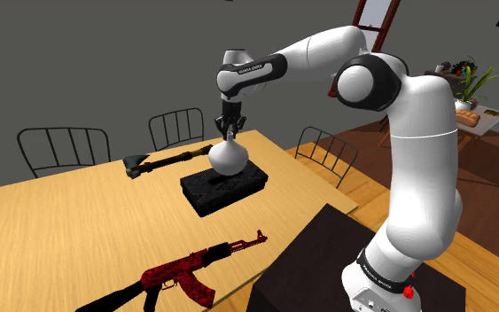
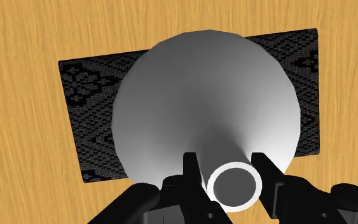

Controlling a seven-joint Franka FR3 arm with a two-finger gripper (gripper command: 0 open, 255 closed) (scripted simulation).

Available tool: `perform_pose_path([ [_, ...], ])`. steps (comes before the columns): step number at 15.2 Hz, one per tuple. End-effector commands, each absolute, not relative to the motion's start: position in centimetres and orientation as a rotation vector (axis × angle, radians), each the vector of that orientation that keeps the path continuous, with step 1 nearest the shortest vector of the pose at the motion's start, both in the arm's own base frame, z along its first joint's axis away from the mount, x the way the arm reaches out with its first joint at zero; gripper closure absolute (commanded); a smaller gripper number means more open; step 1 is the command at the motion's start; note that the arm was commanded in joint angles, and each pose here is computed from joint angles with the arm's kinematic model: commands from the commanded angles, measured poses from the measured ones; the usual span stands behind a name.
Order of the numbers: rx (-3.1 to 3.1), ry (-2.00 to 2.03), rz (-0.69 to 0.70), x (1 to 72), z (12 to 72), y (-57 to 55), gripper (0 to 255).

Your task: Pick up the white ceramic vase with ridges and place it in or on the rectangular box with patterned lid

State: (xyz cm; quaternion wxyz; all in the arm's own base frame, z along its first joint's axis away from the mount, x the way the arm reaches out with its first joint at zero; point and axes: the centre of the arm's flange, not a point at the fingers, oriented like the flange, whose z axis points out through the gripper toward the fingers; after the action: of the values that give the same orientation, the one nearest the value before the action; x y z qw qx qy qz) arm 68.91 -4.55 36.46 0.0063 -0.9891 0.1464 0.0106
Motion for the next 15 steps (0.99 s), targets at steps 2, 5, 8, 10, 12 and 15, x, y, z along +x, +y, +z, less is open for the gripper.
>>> perform_pose_path([
  [2,-3.095,0.459,0.030,68.9,34.9,-4.6,255],
  [5,-3.095,0.459,0.030,68.9,33.3,-4.6,255],
  [8,-3.095,0.459,0.030,68.9,32.6,-4.6,255],
  [10,-3.095,0.459,0.030,68.9,32.6,-4.6,255],
  [12,-3.095,0.459,0.030,68.9,32.6,-4.6,255],
  [15,-3.095,0.459,0.030,68.9,32.6,-4.6,0],
])
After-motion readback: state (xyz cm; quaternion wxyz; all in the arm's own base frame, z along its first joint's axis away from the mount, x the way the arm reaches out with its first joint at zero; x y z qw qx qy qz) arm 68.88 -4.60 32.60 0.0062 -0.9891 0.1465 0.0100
